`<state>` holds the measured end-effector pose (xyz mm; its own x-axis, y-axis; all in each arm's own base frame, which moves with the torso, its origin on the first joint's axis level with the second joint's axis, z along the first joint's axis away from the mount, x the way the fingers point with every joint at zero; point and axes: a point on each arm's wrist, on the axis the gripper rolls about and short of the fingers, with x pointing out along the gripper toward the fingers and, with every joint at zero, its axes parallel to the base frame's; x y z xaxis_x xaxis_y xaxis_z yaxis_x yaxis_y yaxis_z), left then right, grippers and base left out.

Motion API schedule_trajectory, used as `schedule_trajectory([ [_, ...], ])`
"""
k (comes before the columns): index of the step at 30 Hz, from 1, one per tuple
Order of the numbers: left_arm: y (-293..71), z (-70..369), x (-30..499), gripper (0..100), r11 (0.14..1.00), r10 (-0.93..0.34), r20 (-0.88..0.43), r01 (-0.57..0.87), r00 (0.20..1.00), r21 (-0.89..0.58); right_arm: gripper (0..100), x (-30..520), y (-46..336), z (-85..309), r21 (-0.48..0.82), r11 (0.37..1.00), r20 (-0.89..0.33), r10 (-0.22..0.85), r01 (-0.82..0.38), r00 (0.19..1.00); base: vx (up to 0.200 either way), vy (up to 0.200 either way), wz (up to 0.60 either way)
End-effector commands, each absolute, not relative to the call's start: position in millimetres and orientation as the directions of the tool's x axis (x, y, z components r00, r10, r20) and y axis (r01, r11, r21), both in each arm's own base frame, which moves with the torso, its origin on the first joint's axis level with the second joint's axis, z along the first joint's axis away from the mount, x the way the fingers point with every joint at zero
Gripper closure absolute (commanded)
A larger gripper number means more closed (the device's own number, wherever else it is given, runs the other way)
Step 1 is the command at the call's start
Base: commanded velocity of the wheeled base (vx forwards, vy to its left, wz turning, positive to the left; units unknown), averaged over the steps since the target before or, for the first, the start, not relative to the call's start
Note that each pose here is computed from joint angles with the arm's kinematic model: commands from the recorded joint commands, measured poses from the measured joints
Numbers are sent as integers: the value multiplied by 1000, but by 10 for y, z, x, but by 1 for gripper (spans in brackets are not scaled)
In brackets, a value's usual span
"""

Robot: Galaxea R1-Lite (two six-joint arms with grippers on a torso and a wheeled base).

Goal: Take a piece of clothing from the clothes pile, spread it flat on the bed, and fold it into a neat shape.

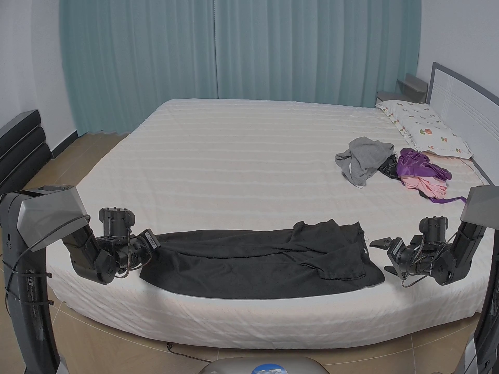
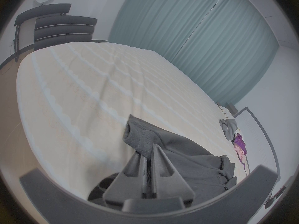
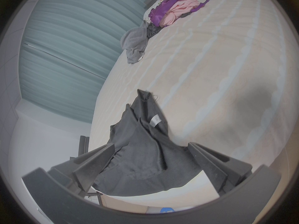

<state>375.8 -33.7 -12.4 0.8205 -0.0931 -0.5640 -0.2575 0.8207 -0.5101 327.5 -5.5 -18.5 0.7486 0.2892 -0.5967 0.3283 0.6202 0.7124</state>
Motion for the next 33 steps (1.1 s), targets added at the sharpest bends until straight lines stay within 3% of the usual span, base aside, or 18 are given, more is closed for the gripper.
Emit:
schedule_trajectory([
  [1,-394,10,3734,100,823,-103,-539,-233,836,-519,0,3271,-54,-194,712,619,-599,290,331,746,0,-200,0],
  [14,-744,279,3730,100,843,-151,-509,-158,848,-514,0,3268,-54,-196,711,620,-600,290,332,745,0,-200,0],
  [33,-1507,601,3828,100,886,-213,-562,-85,800,-456,0,3271,-49,-194,711,621,-599,291,330,746,0,-200,0],
])
